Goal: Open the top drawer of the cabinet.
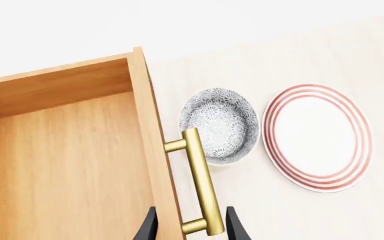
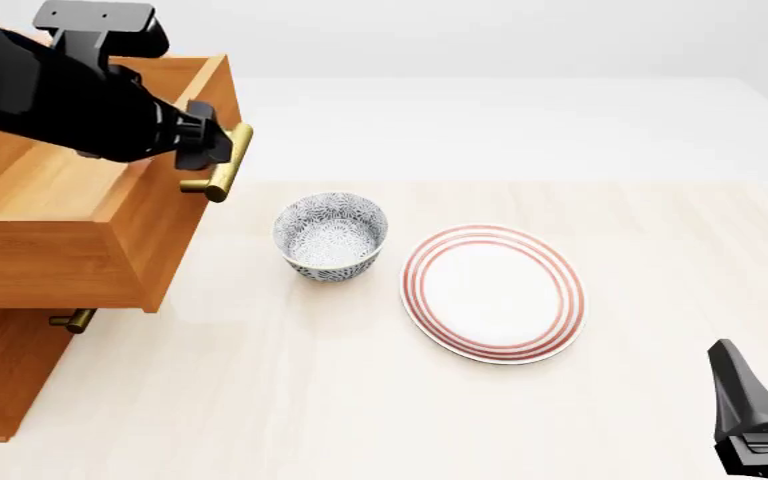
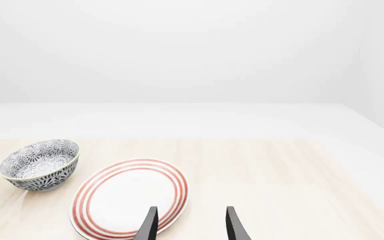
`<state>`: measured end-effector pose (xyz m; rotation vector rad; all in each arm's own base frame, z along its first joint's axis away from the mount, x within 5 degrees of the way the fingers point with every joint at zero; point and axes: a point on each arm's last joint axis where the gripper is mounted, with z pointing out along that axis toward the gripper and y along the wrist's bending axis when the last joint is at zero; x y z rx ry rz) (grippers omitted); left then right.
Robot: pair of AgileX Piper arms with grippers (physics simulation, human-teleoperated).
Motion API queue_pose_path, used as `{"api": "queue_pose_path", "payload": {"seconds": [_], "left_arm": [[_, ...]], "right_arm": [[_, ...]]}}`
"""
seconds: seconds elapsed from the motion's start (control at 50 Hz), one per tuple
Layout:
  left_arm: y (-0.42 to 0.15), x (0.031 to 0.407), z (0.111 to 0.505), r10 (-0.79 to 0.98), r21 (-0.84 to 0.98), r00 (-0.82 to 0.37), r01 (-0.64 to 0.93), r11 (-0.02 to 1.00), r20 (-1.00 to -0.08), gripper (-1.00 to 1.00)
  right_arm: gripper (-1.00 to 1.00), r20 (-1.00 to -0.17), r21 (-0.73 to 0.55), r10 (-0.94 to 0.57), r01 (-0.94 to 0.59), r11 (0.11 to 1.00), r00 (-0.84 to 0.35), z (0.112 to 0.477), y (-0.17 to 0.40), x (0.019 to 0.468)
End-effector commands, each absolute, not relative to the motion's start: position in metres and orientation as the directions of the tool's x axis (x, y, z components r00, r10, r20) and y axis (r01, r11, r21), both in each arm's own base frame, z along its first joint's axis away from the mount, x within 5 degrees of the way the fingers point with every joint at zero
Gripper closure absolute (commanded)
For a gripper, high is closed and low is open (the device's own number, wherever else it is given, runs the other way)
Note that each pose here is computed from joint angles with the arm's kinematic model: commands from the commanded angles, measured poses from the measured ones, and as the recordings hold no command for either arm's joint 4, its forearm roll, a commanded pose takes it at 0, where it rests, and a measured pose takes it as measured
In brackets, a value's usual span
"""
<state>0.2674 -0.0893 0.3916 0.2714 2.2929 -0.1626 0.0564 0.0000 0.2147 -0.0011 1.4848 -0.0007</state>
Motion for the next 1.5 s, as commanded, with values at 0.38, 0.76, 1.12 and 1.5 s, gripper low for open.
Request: {"api": "queue_pose_path", "payload": {"seconds": [0.38,0.76,1.12,1.5], "left_arm": [[-0.081,0.224,0.459,0.187,-0.003,-0.531,0.337,0.942,-0.827,-1.00],[-0.055,0.186,0.496,0.159,0.027,-0.430,0.297,0.955,-0.889,-1.00],[-0.040,0.155,0.504,0.107,0.013,-0.361,0.256,0.967,-0.927,-1.00],[-0.021,0.106,0.501,0.060,0.009,-0.257,0.196,0.981,-0.965,-1.00]], "right_arm": [[-1.00,-0.996,-0.001,-0.001,0.000,1.000,0.087,0.214,0.000,0.056],[-1.00,-0.996,-0.001,-0.001,0.000,1.000,0.087,0.214,0.000,0.056],[-1.00,-0.996,-0.001,-0.001,0.000,1.000,0.087,0.214,0.000,0.056],[-1.00,-0.996,-0.001,-0.001,0.000,1.000,0.087,0.214,0.000,0.056]]}}
